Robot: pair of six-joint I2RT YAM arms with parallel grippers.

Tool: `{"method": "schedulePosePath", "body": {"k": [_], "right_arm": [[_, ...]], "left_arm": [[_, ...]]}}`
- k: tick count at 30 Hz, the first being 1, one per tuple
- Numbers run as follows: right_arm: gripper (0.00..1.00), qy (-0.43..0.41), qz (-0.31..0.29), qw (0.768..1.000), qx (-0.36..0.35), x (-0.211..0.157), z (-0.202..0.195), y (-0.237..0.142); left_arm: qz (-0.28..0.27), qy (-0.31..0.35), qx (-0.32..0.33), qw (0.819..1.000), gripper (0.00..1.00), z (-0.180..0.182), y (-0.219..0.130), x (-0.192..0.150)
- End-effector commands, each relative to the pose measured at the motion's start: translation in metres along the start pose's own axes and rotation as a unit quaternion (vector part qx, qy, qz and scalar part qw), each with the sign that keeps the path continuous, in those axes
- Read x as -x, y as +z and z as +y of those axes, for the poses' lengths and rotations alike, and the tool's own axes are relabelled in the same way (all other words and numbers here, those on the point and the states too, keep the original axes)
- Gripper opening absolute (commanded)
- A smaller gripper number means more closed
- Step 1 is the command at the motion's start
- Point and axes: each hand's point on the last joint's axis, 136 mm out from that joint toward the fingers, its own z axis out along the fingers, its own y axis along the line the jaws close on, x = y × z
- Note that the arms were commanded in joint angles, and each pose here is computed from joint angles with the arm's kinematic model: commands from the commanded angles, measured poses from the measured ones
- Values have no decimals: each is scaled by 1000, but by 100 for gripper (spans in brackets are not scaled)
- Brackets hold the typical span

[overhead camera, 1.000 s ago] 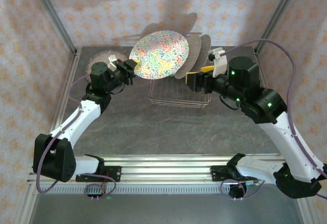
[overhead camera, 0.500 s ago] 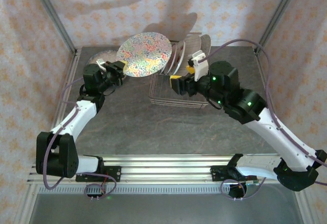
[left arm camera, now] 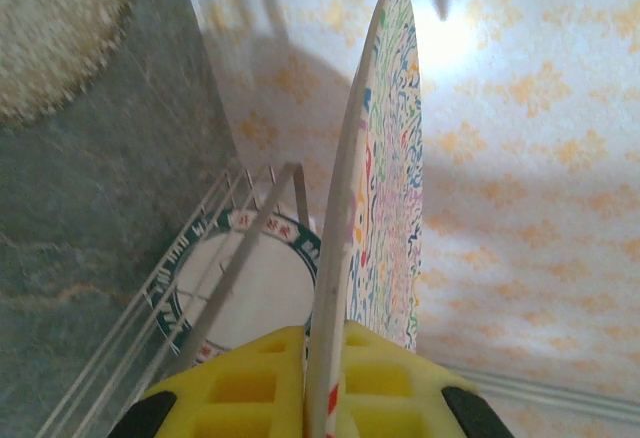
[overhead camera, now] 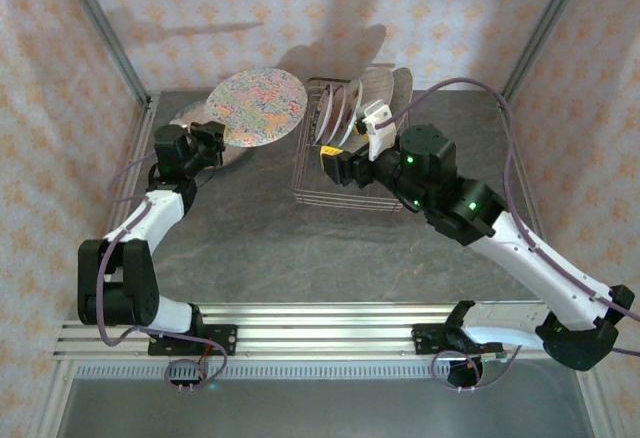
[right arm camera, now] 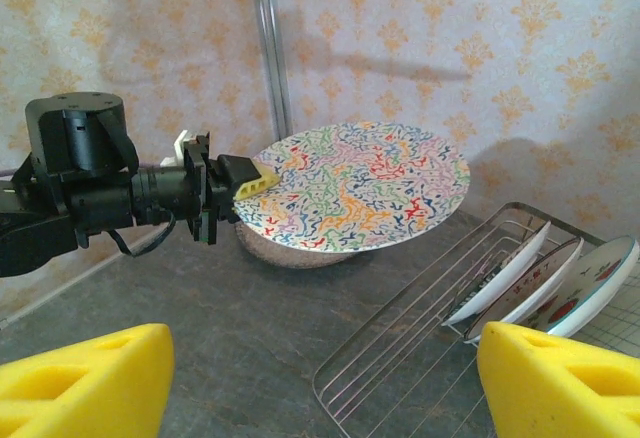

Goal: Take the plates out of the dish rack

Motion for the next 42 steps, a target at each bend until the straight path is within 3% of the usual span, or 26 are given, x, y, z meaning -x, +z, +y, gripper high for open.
{"method": "schedulePosePath", "body": {"k": [1, 13, 24, 42], "right_arm": [[80, -7, -27, 1000, -6, 14, 0, 1], [81, -4, -17, 1000, -4, 13, 2, 20], [81, -4, -10, 1000, -9, 10, 1, 29], [82, 5, -2, 1000, -25, 6, -4, 30]], "left_arm": [[-44, 36, -52, 997, 0, -27, 0, 25], [-113, 33, -41, 992, 0, -3, 26, 90], [-166, 37, 14, 985, 0, 39, 18, 139], [-170, 45, 82, 981, 0, 90, 28, 172]]}}
